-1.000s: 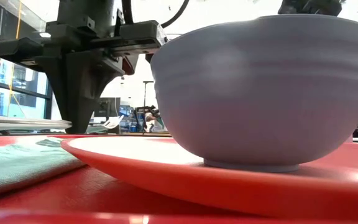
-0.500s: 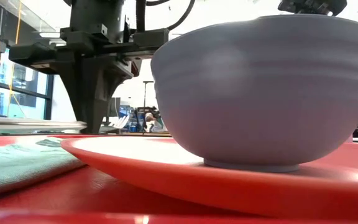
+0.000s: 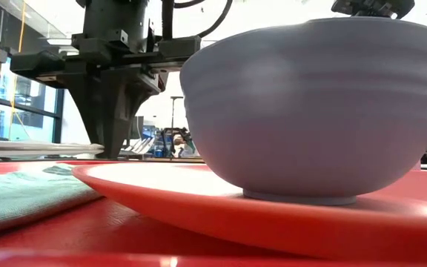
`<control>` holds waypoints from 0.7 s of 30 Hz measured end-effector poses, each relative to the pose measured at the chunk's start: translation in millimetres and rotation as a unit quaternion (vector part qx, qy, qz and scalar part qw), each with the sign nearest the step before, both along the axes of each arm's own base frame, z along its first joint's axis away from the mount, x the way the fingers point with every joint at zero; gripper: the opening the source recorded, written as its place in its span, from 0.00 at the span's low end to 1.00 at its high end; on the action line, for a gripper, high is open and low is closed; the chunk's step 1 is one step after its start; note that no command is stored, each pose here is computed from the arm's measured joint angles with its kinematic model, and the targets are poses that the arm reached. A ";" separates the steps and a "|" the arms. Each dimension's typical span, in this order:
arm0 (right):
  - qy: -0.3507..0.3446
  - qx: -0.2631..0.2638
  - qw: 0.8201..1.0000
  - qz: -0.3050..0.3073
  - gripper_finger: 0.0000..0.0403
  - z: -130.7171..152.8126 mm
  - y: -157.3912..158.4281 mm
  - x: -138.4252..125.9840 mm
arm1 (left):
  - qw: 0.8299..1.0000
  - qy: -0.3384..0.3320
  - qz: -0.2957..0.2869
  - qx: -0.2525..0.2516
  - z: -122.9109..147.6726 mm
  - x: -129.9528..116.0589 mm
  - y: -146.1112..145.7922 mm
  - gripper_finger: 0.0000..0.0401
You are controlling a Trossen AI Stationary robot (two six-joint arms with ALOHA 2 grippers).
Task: Set up tray
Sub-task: Put the blue patterned fork on the blue napkin
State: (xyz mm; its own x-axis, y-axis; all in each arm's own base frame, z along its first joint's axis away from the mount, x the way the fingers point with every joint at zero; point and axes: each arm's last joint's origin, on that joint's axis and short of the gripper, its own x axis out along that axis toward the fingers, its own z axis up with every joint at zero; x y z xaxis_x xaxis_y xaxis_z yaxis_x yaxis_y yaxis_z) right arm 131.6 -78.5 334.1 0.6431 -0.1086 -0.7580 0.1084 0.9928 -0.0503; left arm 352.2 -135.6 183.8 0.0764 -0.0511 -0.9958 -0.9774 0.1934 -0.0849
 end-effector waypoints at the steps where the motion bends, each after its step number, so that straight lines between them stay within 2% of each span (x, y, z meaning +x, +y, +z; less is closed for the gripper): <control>1: 0.000 0.000 1.000 0.000 0.29 0.0 0.0 0.0 | 1.000 0.000 0.000 0.000 0.0 0.1 0.0 0.15; 16: 0.002 0.002 1.000 0.000 0.29 -0.3 0.3 -0.3 | 1.000 -0.013 -0.004 0.001 0.1 2.1 -0.6 0.16; 21: 0.004 0.006 1.000 0.002 0.29 -0.7 0.7 -0.8 | 1.000 -0.013 -0.005 0.002 0.1 2.1 -0.6 0.20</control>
State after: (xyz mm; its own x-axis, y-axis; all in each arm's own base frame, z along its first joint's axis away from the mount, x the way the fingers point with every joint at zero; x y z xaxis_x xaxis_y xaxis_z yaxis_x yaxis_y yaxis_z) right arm 130.8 -77.8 333.4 0.6371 -0.0982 -0.7645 0.1049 0.9937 -0.0401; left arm 354.3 -136.2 183.9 0.1022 -0.0472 -0.9936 -0.9727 0.2045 -0.1098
